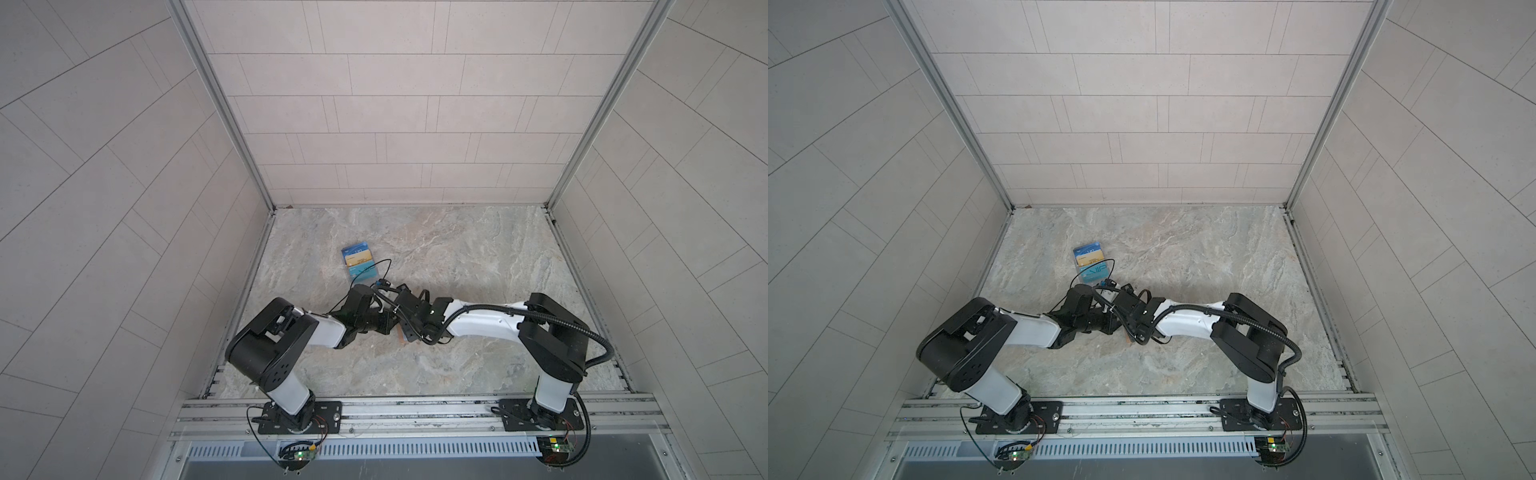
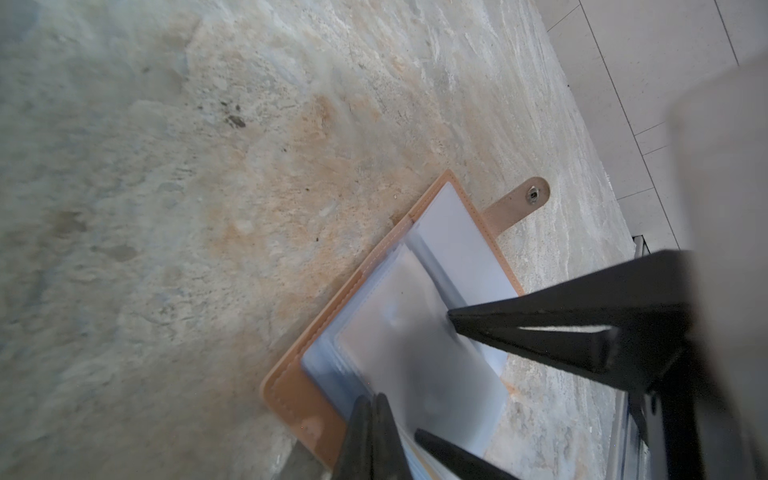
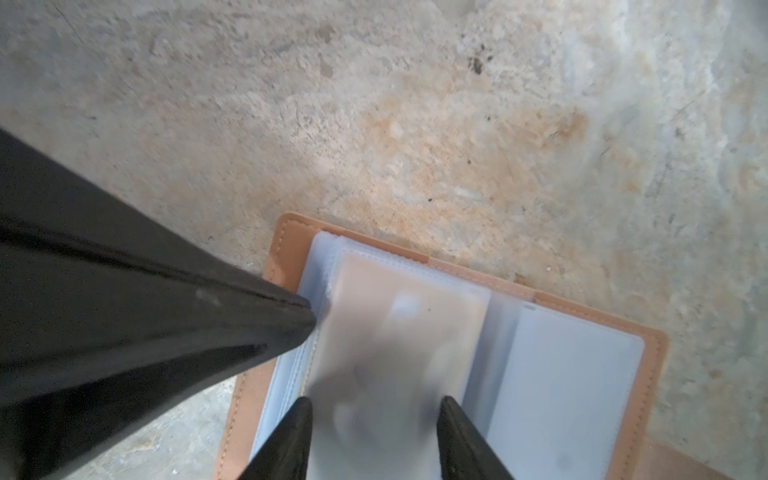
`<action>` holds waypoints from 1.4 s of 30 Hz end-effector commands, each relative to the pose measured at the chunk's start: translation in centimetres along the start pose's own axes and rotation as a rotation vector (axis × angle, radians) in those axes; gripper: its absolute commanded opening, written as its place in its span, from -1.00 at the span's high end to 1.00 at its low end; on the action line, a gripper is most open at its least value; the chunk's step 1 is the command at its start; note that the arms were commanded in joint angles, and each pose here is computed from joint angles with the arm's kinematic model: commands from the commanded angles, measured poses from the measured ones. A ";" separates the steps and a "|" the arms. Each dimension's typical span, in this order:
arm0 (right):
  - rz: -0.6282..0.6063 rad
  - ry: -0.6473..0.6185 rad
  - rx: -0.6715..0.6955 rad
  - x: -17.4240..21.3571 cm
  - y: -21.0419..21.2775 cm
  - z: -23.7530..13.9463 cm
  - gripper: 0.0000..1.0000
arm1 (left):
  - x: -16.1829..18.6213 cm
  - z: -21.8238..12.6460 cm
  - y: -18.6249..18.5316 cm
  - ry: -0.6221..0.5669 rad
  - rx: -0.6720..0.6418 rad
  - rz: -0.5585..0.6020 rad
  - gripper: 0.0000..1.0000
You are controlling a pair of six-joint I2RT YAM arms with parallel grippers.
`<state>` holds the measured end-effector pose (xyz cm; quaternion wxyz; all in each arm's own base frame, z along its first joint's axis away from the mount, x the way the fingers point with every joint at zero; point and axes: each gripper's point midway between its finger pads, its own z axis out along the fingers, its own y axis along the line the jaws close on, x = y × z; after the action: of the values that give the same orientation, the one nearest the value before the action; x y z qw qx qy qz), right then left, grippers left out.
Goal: Take the credit cards out of the card holder
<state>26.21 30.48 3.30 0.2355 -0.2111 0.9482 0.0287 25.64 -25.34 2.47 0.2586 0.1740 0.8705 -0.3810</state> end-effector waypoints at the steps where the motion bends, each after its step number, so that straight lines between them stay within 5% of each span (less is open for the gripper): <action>1: -0.001 0.042 0.093 1.3 -2.2 0.3 0.05 | 1.2 0.2 0.6 0.022 -0.018 -0.009 0.98; 10: 0.007 0.051 0.124 1.2 -3.4 0.1 0.20 | 2.3 0.7 1.4 0.053 -0.030 -0.021 0.98; 16: -0.017 0.033 -0.020 0.7 -1.2 -0.7 -0.20 | 2.6 1.0 1.7 0.064 -0.035 -0.025 0.98; 32: -0.055 0.075 -0.042 1.2 0.2 0.6 -0.36 | 3.1 1.1 2.0 0.076 -0.044 -0.032 0.99; 42: -0.053 0.071 -0.015 1.3 -0.5 0.3 -0.16 | 3.3 1.1 2.2 0.079 -0.047 -0.031 0.99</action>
<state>25.90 30.31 3.07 0.2115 -0.2374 0.9472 0.0409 25.92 -25.70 1.68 0.2651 0.1786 0.8643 -0.3883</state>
